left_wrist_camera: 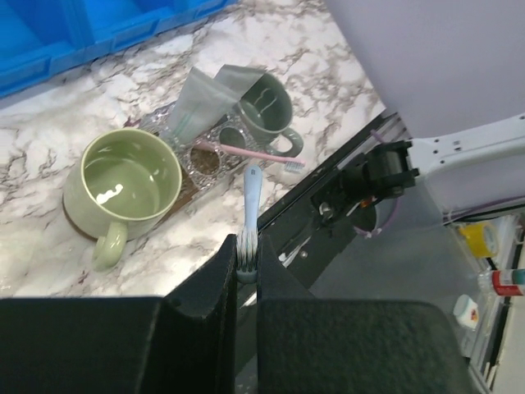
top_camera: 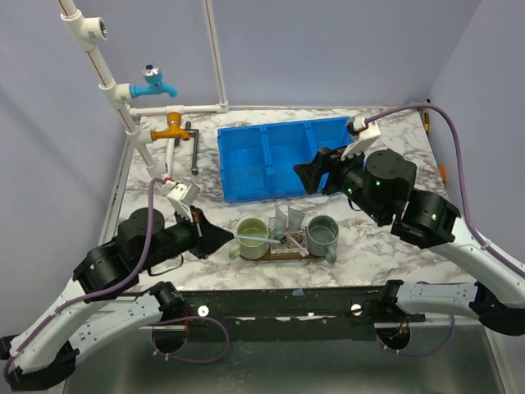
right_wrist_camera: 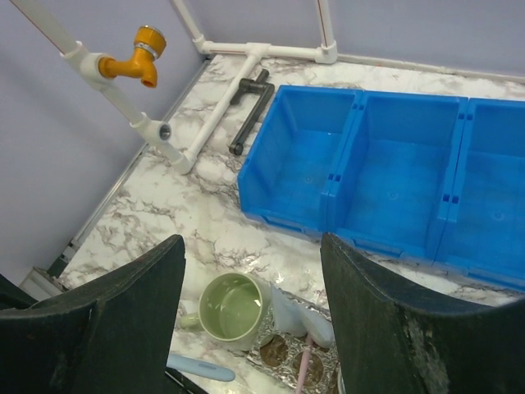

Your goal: Prepare toiletry sets of a toothbrush and toothpaste on the tray

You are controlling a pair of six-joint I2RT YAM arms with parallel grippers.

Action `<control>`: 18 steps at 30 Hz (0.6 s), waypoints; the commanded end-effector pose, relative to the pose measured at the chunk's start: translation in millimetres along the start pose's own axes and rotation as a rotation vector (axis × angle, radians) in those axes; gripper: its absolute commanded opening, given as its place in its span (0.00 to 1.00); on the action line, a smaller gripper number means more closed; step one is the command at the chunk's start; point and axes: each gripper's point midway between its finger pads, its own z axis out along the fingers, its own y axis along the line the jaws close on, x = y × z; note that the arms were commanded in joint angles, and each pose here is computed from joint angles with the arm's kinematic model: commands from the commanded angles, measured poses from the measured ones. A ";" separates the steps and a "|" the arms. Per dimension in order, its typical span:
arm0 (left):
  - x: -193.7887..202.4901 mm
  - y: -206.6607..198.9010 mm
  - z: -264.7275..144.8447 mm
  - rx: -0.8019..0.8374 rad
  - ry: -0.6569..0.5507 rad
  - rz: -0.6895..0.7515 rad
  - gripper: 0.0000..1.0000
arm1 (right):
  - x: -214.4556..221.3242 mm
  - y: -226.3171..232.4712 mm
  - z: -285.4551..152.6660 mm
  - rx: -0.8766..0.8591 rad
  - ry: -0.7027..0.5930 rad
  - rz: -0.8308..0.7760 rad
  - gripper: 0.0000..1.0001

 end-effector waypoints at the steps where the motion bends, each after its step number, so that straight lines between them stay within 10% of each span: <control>1: -0.3 19.0 3.2 -0.146 -0.001 0.030 0.00 | 8.8 -6.8 4.9 0.041 0.020 -0.007 0.70; 18: 6.2 8.3 40.0 -0.281 0.011 0.139 0.00 | 16.7 -9.9 3.4 0.047 0.026 0.014 0.70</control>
